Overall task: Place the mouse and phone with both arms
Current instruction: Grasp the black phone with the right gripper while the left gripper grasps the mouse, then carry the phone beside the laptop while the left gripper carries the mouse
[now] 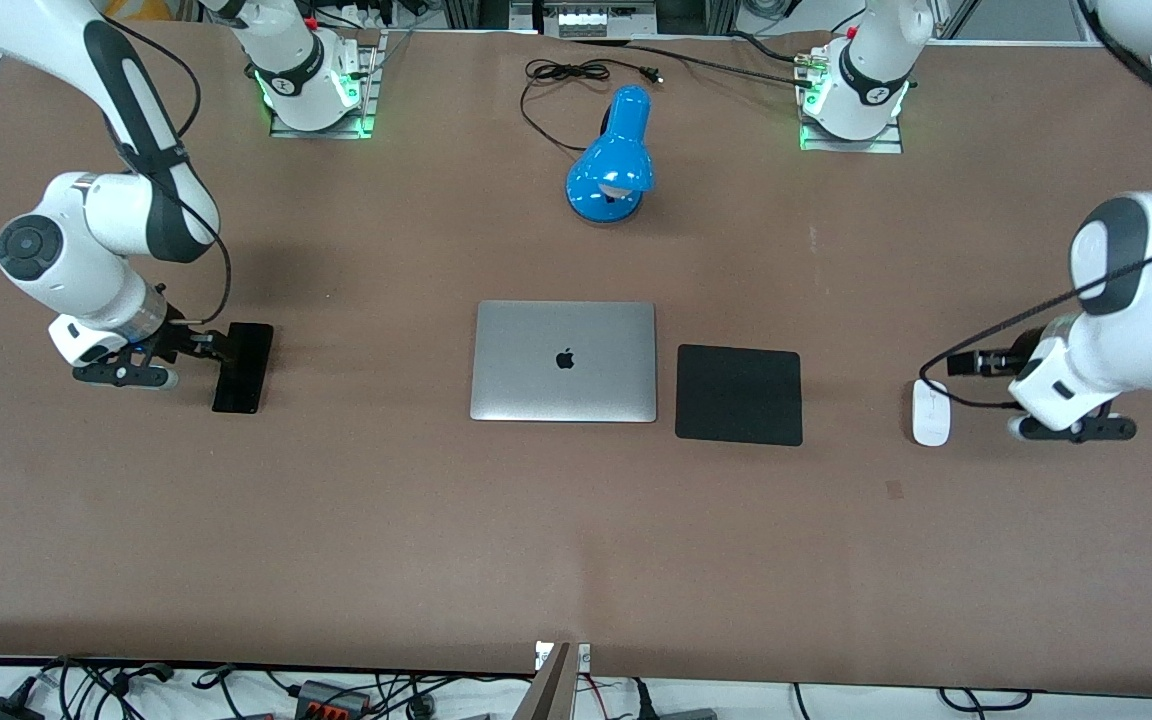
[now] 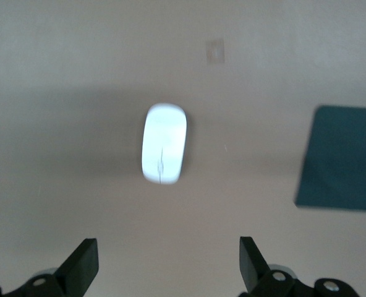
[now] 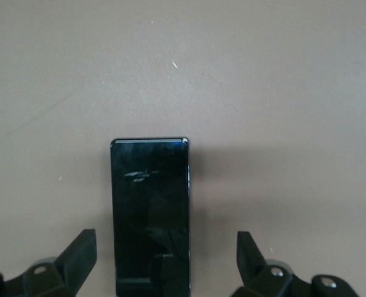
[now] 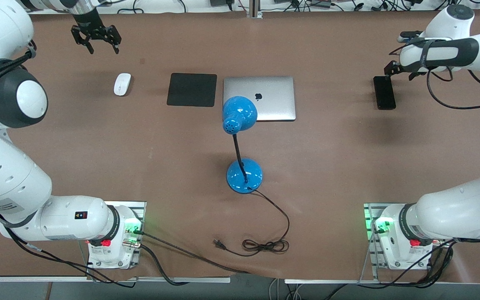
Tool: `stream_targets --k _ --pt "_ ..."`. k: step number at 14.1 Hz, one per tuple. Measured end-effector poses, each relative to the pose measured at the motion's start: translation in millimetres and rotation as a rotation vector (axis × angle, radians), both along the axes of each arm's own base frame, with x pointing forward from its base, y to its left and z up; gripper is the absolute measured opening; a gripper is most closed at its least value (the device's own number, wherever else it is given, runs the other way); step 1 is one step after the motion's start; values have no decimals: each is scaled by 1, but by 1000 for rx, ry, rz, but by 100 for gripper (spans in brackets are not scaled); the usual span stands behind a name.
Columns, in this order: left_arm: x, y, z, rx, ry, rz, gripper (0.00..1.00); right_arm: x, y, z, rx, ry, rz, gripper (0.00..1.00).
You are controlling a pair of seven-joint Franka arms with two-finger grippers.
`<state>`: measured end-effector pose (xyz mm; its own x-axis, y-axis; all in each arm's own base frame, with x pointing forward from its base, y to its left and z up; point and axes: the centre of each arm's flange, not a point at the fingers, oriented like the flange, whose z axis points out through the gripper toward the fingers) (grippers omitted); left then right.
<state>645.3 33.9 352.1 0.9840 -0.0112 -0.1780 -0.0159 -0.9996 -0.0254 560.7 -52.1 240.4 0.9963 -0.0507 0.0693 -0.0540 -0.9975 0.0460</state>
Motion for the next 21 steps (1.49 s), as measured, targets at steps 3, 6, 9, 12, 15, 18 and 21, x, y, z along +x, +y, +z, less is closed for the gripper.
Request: stream_targets --k 3,6,9,12,15,18,21 --pt "-1 8 -68 -11 -127 -88 100 -1 2 -28 2 7 5 100" --pt "-19 12 -125 -7 -260 -144 100 -3 6 -43 6 18 12 100" --pt "-28 16 -160 -8 -276 -160 100 -3 9 -52 8 20 17 100" --pt "-32 23 -173 -9 -261 -154 100 -4 14 -63 11 22 27 100" --pt "-37 27 -179 -11 -246 -148 87 -6 18 -72 12 28 34 100" --pt "-38 27 -179 -12 -245 -148 62 -6 18 -75 12 28 33 91" --pt "-34 27 -174 -9 -259 -149 62 -5 17 -70 11 23 33 79"
